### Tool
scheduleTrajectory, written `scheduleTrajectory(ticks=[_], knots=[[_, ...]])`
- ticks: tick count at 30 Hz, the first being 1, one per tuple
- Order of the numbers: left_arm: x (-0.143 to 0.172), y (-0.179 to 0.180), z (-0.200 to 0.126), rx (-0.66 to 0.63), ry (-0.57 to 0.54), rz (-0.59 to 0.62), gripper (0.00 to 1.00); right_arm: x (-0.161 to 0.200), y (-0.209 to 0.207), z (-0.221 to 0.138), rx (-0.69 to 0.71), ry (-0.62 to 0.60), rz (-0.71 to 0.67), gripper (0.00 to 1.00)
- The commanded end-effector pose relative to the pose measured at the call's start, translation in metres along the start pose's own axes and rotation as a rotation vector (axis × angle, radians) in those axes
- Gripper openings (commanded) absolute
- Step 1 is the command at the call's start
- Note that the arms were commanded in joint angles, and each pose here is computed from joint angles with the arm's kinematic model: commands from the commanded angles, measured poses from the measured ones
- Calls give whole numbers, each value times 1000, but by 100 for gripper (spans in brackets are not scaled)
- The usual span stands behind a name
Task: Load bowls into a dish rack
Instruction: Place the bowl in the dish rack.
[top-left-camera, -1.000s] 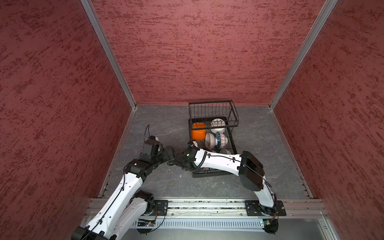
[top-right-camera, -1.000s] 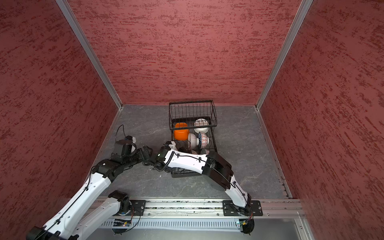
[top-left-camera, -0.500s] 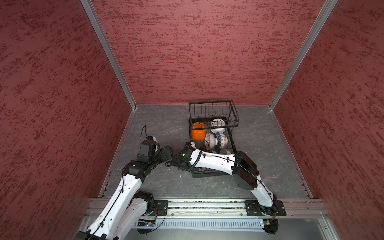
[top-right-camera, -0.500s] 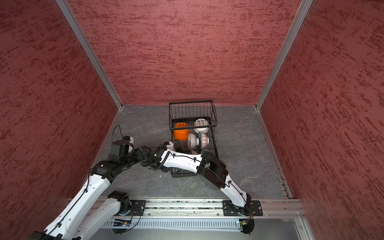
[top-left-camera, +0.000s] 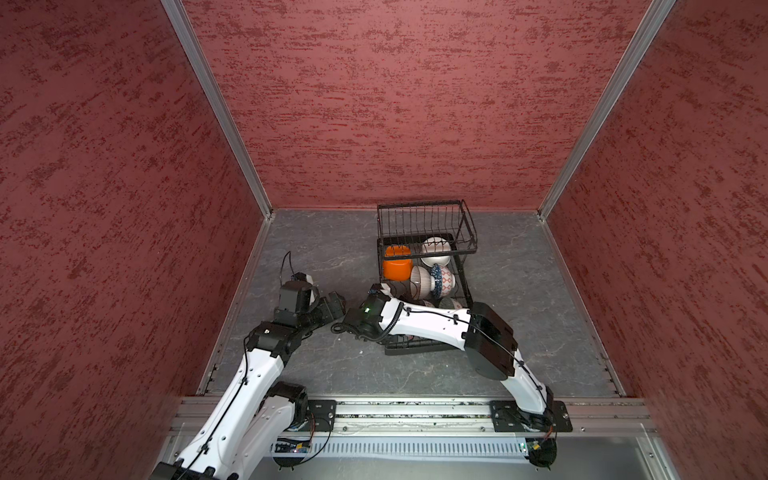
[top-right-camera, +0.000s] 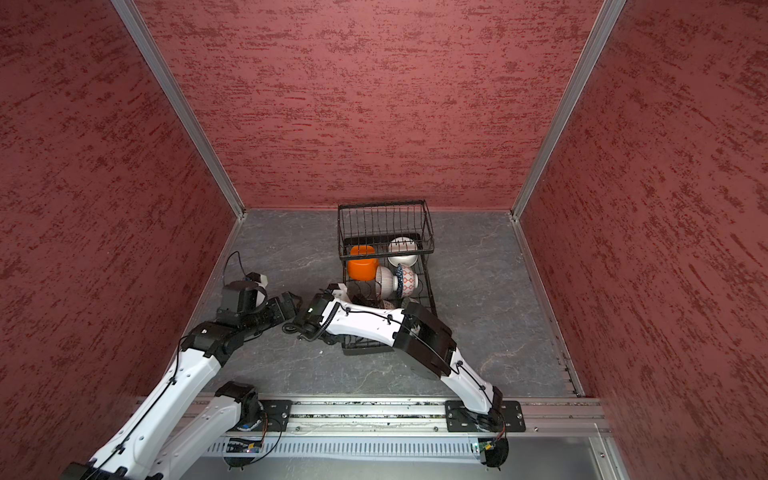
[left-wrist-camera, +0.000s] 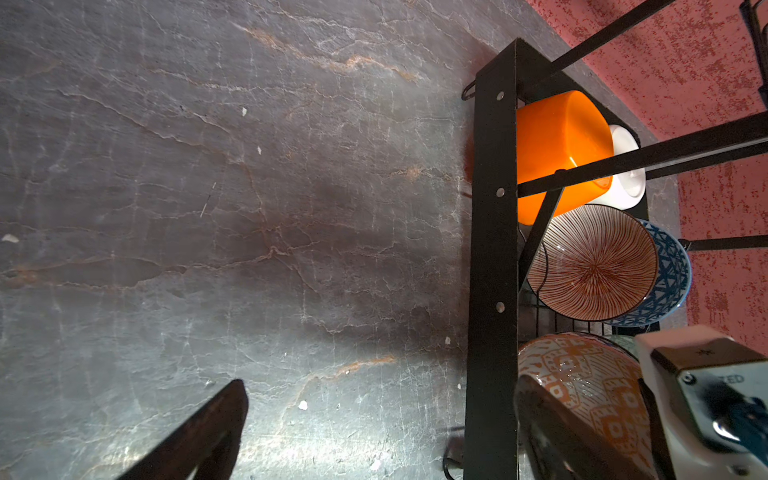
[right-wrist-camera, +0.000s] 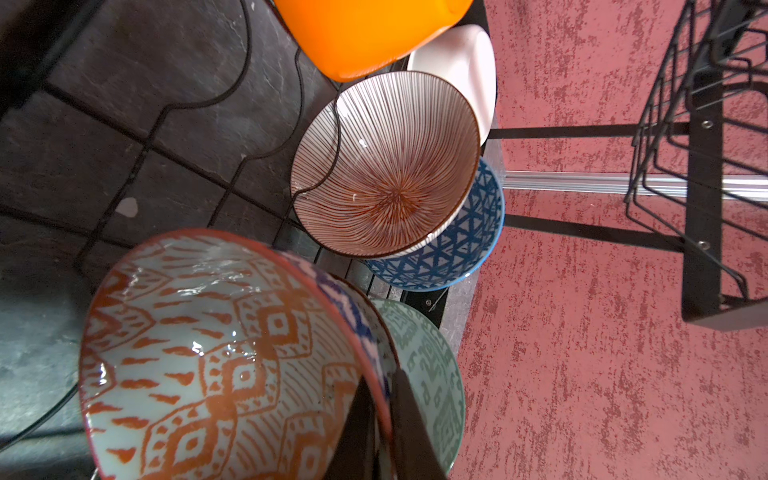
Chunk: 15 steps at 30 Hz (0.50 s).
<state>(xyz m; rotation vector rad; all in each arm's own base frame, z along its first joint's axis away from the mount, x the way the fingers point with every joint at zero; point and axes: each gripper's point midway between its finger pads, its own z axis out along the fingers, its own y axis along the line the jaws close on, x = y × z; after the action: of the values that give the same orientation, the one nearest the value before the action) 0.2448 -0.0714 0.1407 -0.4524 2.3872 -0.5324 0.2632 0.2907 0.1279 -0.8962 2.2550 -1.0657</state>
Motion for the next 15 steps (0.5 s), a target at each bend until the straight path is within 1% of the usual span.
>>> scheduleTrajectory(ticks=[1,6,9,15], knots=[[-5,-3,-2,20,-20,16,100,1,-17,-6,53,-34,16,0],[-5,-4,-2,24,-17,14,100,1,-15,-1,79,-31,2,0],[-4,-5,-3,26,-17,15,100,0,-12,-3,56,-29,19,0],[-5,-5,-3,24,-18,16,100,-6,-5,-3,38,-30,9,0]])
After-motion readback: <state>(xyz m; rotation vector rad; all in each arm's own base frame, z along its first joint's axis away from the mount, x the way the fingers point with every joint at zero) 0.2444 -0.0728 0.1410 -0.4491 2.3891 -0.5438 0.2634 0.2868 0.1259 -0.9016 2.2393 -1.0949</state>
